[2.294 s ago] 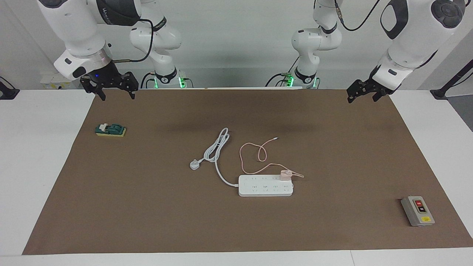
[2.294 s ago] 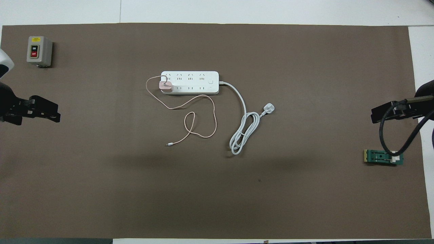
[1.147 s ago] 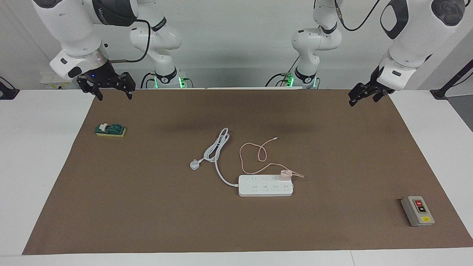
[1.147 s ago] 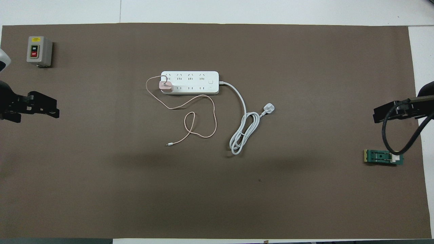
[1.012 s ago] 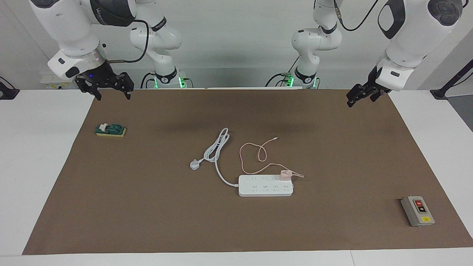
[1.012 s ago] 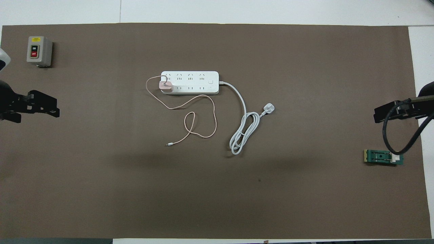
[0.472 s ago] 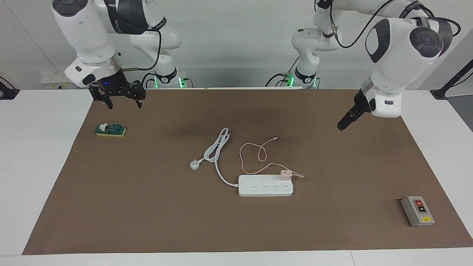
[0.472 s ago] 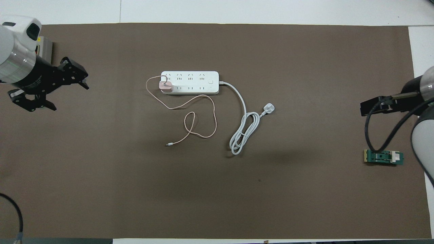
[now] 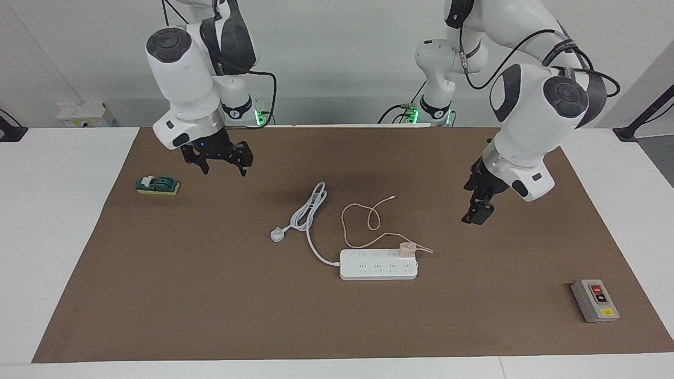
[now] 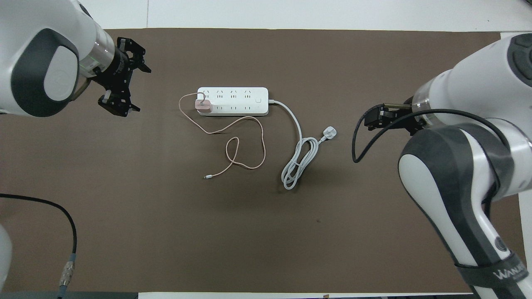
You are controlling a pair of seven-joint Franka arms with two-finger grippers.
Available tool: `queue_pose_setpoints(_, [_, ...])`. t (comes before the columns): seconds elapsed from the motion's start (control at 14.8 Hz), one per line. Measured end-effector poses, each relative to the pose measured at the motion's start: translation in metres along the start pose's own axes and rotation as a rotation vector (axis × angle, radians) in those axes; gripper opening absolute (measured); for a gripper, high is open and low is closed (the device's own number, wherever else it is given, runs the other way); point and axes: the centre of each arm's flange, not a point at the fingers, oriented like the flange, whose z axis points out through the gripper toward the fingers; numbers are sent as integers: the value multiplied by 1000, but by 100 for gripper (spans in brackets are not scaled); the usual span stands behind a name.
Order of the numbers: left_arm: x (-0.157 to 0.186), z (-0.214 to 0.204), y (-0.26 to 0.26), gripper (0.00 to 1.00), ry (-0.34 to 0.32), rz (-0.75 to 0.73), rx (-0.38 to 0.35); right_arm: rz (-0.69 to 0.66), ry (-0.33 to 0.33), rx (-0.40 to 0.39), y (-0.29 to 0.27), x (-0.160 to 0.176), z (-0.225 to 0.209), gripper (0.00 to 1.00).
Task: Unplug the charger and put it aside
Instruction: 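Move the left gripper to the pink charger while the right gripper reaches the strip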
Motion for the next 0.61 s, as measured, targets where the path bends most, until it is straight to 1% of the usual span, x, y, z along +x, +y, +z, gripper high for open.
queue_pose_setpoints(0.07, [-8,14,1,100,10,-44,17,41,2,17,-12,2,12,100])
queue_pose_setpoints(0.2, [-26,53,9,100,52,-111,45,142,5,49,-40,4,39,100])
queue_pose_setpoints(0.34, [-46,92,23,100,70,-150,28,265,-6,85,-70,0,65,100])
queue_pose_setpoints(0.4, [-51,108,27,100,73,-163,26,336,-25,108,-82,-2,74,100])
queue_pose_setpoints(0.54, [-51,132,35,100,71,-182,12,490,-63,152,-104,-4,91,100])
queue_pose_setpoints(0.61, [-49,137,39,100,69,-188,-2,571,-73,162,-119,-4,99,100])
